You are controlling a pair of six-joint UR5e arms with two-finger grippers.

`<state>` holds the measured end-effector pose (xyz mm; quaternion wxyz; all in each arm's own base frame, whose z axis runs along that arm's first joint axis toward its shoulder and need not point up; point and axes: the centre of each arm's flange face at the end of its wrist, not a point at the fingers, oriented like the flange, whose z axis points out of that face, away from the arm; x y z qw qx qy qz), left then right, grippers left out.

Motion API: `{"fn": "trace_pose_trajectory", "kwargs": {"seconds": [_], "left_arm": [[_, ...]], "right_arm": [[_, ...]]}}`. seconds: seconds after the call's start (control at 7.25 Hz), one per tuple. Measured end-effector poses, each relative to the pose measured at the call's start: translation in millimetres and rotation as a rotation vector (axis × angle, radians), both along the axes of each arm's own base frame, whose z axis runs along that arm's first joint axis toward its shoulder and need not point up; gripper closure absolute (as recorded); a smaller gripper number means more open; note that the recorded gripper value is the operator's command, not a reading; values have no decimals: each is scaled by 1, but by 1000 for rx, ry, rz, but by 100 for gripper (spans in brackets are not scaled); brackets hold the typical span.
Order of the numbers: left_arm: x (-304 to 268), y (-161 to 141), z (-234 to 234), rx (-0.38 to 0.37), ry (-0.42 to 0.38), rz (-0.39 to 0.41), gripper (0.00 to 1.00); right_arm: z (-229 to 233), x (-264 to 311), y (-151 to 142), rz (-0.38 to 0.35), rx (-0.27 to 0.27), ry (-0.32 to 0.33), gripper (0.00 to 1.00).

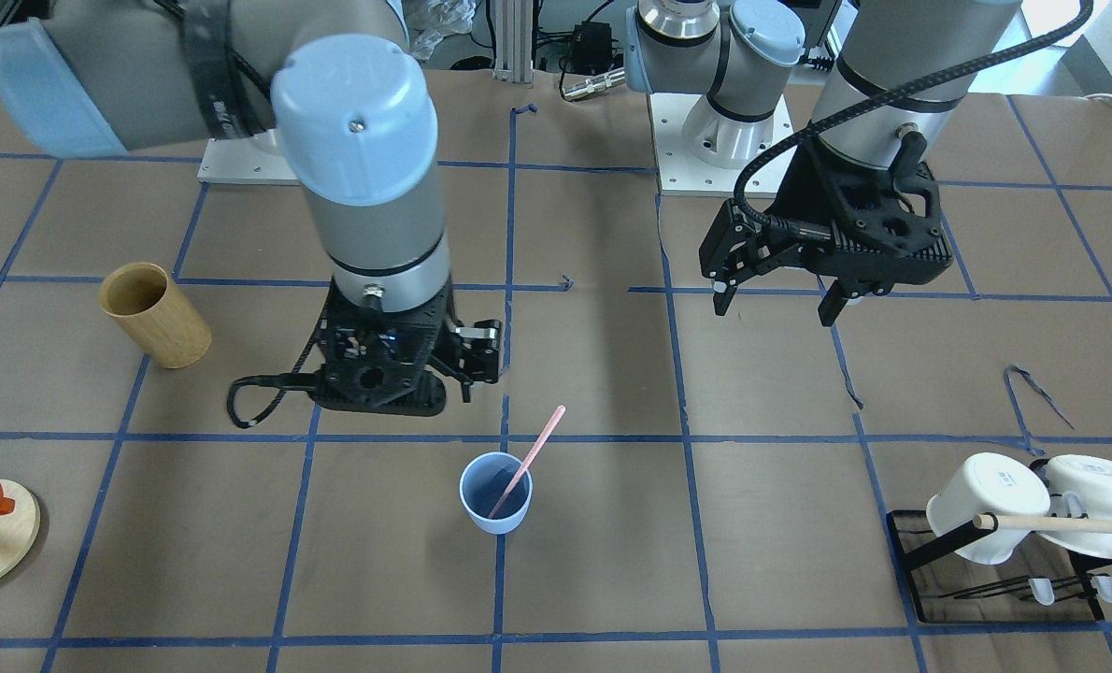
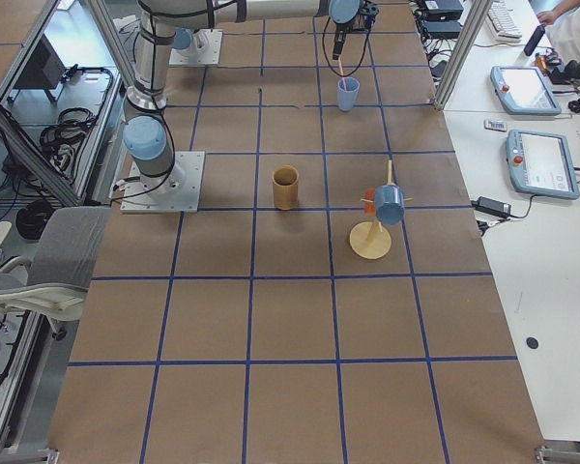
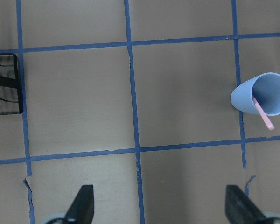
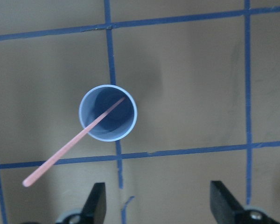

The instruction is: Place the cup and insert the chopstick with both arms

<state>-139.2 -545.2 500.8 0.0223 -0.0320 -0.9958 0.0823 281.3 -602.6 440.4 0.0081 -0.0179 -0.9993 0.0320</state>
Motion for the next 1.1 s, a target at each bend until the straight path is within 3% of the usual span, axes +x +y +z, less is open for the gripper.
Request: {"fn": "trace_pose_trajectory", "kwargs": {"seconds": [0.14, 0.41, 0.69, 0.83, 1.1], "left_arm": [[0, 0, 0, 0, 0, 0, 0], [0, 0, 0, 0, -2, 0, 0], [0, 1, 0, 0, -2, 0, 0], [0, 1, 0, 0, -2, -1, 0], [-1, 1, 0, 1, -2, -1, 0]], "right_arm": [[13, -46, -1, 25, -17, 30, 2], [26, -113, 31, 73, -37, 47, 0], [39, -131, 80, 166, -142, 66, 0], [52, -134, 99, 184, -153, 64, 0], [66, -133, 114, 194, -111, 4, 0]]}}
